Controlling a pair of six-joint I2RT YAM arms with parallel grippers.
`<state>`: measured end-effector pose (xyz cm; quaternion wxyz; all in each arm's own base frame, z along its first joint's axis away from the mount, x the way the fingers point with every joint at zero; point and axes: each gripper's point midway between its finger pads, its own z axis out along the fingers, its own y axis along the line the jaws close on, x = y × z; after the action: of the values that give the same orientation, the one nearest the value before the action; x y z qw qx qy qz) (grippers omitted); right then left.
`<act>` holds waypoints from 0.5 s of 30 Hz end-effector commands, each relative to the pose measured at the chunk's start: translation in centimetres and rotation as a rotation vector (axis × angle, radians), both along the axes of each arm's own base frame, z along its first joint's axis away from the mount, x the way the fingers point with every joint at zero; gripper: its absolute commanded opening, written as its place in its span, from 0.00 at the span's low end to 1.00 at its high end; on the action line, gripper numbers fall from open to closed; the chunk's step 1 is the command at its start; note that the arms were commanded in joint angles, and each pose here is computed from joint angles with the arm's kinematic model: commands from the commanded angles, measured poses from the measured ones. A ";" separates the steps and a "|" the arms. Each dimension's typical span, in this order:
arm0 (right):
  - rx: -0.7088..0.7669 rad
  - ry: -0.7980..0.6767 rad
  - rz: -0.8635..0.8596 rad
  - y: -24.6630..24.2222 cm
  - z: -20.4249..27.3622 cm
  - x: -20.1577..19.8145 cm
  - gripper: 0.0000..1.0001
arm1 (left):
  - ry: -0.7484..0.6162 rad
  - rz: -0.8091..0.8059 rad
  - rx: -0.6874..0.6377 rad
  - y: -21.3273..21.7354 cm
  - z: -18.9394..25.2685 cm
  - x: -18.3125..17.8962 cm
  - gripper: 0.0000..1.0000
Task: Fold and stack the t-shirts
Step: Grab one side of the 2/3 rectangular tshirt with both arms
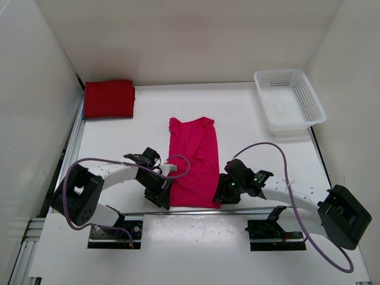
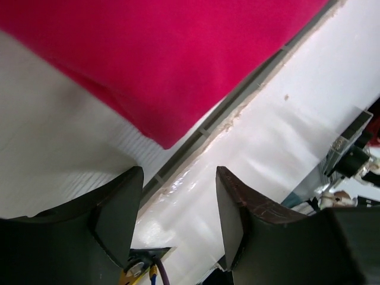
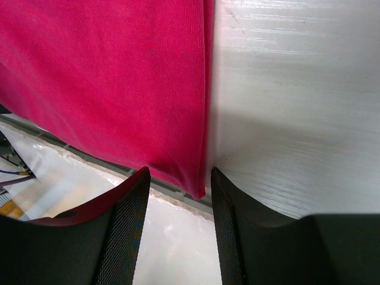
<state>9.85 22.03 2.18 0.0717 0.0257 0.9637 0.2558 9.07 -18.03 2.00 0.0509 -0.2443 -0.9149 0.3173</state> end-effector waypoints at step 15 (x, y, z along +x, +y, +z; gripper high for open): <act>-0.037 -0.012 -0.068 -1.9 -0.7 -0.5 0.51 | -0.165 -0.076 0.238 2.0 -4.4 3.4 0.61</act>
<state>9.62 21.17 2.21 0.0846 0.0404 0.9620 0.2564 8.75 -19.11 1.82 0.0926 -0.2471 -0.9126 0.3124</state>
